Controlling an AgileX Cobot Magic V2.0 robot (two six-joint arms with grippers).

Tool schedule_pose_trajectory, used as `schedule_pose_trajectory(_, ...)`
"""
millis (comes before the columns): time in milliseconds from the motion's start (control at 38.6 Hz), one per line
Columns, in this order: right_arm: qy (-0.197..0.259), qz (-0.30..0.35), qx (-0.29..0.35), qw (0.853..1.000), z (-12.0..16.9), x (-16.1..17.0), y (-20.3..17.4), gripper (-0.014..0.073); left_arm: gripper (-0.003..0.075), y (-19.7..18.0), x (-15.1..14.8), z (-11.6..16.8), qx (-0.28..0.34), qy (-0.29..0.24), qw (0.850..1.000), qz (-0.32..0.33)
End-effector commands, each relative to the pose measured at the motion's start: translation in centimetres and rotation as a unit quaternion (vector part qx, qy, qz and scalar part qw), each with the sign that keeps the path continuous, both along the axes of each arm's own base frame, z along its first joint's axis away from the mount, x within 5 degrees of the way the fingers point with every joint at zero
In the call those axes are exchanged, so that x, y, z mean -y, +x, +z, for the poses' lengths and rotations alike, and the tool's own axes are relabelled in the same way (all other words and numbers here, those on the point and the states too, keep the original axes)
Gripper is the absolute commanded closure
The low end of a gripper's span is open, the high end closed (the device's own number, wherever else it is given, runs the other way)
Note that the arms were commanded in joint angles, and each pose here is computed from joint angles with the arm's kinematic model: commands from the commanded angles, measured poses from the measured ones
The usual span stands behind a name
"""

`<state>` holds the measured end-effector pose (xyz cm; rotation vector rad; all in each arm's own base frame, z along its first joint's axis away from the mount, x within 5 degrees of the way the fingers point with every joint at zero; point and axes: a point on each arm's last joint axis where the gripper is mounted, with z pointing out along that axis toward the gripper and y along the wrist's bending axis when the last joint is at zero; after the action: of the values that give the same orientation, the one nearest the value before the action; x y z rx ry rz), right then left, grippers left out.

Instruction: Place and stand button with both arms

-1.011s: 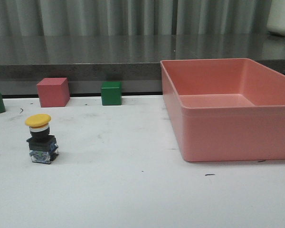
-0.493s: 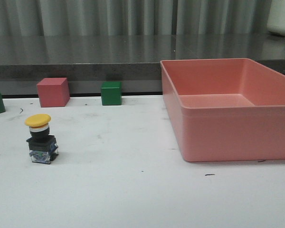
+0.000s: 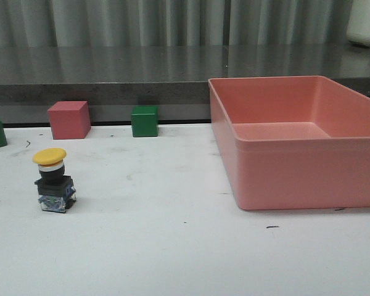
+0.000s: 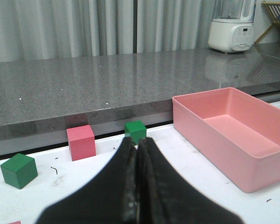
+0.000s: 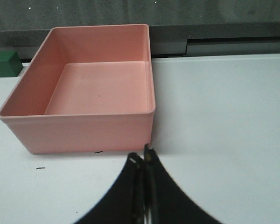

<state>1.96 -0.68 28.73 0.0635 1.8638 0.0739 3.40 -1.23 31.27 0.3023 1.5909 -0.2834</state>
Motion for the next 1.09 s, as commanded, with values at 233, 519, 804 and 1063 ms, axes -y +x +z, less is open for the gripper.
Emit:
schedule_pose_trajectory(233, -0.012, -0.001, 0.041, 0.999, 1.3, 0.1, 0.1, 0.0658, 0.0740, -0.2, -0.4, -4.0, 0.047, -0.056, 0.995, 0.071)
schedule_pose_trajectory(519, -0.012, -0.001, 0.041, 0.999, 1.3, 0.1, 0.1, 0.0658, 0.0740, 1.3, -1.0, -8.4, -0.002, -0.051, 0.984, 0.168)
schedule_pose_trajectory(804, -0.012, -0.001, 0.041, 0.999, 1.3, 0.1, 0.1, 0.0658, 0.0740, 2.1, -1.5, -11.2, 0.009, -0.053, 0.975, 0.213)
schedule_pose_trajectory(1063, -0.012, -0.001, 0.041, 0.999, 1.3, 0.1, 0.1, 0.0658, 0.0740, 2.1, -1.5, -11.2, 0.007, -0.053, 0.976, 0.213)
